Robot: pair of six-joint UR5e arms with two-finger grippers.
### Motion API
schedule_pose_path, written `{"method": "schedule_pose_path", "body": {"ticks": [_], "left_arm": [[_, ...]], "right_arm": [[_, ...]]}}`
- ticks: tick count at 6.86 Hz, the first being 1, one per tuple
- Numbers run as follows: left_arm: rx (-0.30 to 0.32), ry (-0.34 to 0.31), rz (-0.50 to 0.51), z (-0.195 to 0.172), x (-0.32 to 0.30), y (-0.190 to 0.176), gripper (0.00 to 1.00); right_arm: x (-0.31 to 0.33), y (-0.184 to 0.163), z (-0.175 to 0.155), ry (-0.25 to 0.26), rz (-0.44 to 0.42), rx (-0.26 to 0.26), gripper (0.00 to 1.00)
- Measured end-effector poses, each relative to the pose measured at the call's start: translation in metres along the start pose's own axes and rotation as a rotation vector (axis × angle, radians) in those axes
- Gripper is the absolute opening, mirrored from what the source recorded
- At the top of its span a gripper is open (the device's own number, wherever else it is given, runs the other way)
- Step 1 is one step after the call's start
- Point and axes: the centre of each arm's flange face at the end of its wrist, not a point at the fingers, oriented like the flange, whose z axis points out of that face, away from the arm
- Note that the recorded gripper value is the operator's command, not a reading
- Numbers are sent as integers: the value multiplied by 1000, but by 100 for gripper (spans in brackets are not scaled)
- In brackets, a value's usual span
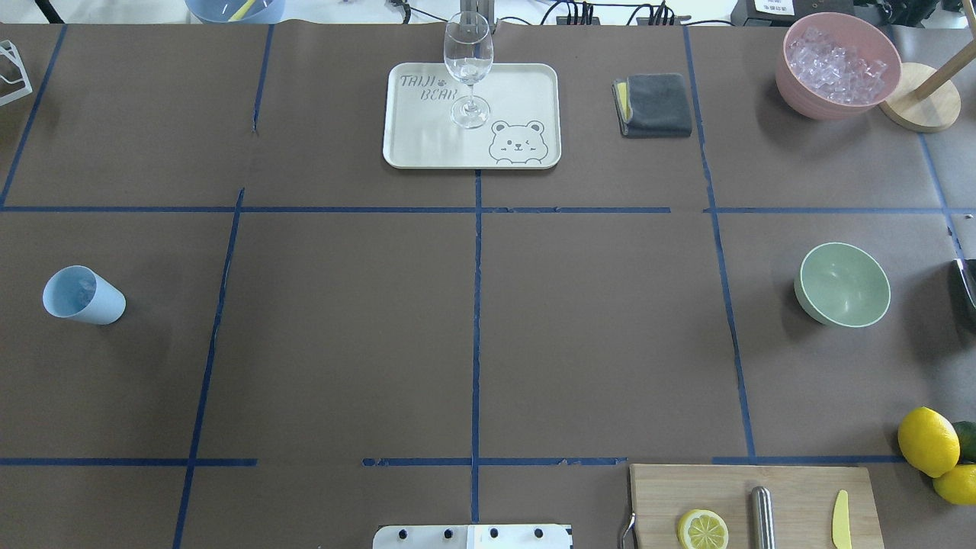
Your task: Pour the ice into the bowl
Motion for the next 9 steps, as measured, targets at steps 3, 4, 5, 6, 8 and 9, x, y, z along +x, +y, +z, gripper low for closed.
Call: {"method": "schedule_pose_path", "body": {"ticks": [3,4,5,6,8,9], "left_arm": [[146,-3,29,-16,57,21,100],[198,-18,12,-7,72,43,100],[243,-19,-23,1,92,60,100],[277,-18,-61,10,113,73,100],[319,-23,-115,27,141,91,100],[332,-30,-124,31,145,98,100]], "right_arm": [[-60,26,56,-32,66,25,100],[-78,36,75,-36,76,32,100],[-89,47,90,-37,79,28,100],[-94,59,104,-26,73,16,100],[-93,83,127,10,59,-24,99],[-93,91,134,25,51,-36,63]]}}
